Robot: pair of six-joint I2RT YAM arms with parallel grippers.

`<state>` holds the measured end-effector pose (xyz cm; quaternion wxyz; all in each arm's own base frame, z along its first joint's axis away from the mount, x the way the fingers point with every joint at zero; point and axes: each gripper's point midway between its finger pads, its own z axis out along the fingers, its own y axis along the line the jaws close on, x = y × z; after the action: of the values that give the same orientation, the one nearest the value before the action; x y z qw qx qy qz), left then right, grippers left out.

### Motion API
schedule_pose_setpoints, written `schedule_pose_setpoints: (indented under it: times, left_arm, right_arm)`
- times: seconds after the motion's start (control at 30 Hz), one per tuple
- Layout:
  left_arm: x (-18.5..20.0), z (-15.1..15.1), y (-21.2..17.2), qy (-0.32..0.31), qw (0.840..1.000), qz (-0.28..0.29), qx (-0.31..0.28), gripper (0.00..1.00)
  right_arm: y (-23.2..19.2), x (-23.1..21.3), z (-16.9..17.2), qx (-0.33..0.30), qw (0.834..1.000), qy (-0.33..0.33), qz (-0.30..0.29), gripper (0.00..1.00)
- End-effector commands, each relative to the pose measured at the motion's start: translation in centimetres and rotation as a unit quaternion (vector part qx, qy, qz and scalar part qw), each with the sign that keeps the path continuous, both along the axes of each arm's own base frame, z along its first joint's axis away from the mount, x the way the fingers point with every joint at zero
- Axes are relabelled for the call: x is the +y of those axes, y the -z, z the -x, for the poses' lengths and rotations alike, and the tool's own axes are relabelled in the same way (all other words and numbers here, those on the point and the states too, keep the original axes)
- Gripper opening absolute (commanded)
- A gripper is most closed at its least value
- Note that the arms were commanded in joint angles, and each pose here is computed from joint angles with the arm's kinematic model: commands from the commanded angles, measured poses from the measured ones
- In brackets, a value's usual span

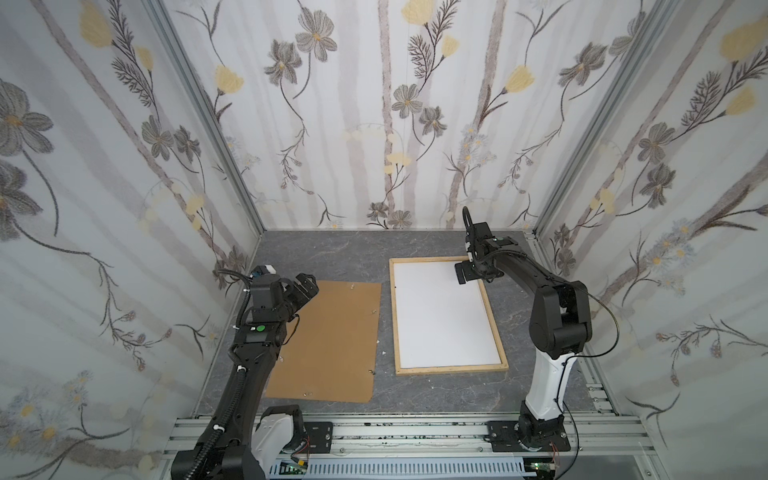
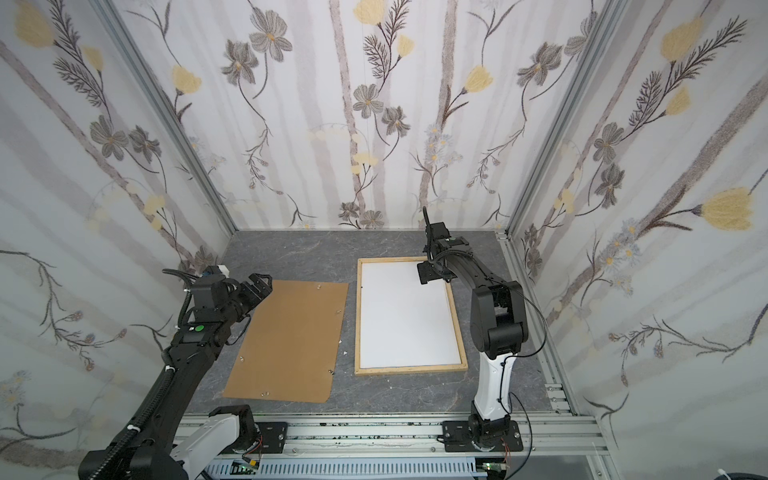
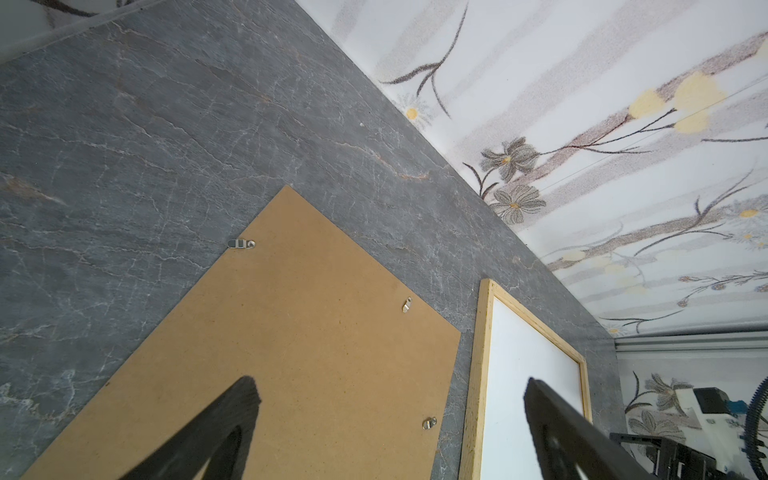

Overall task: Put the photo into the frame
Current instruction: 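Release the white sheet and raise the right gripper above the frame, then move the right gripper over to the brown hardboard backing's edge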

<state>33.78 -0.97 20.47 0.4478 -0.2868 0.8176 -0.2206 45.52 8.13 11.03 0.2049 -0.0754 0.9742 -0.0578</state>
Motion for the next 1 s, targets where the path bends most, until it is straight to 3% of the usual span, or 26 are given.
schedule_pose_setpoints:
  times: [0.0, 0.43, 0.63, 0.83, 0.97]
  left_arm:
    - [0.2, -0.3, -0.4, -0.006, 1.0, 0.0, -0.011, 1.0]
    - [-1.2, -0.6, 1.4, 0.018, 1.0, -0.01, 0.014, 1.0]
    - [-2.0, -1.0, 3.3, 0.027, 0.999, -0.01, 0.032, 1.0]
    - [-2.5, -1.4, 5.8, 0.032, 0.998, -0.001, 0.055, 1.0]
    - [-2.0, -1.8, 7.2, 0.018, 0.998, -0.005, 0.063, 1.0]
  right_arm:
    - [-0.9, 0.9, -0.1, -0.018, 0.999, -0.002, -0.034, 1.0]
    - [-1.3, 3.8, 1.2, -0.04, 0.989, 0.001, -0.145, 1.0]
    - [-3.9, 8.8, 2.6, -0.047, 0.956, -0.055, -0.285, 1.0]
    - [-6.0, 15.2, 5.0, -0.042, 0.925, -0.122, -0.358, 1.0]
    - [-6.0, 20.6, 7.3, -0.022, 0.912, -0.17, -0.372, 1.0]
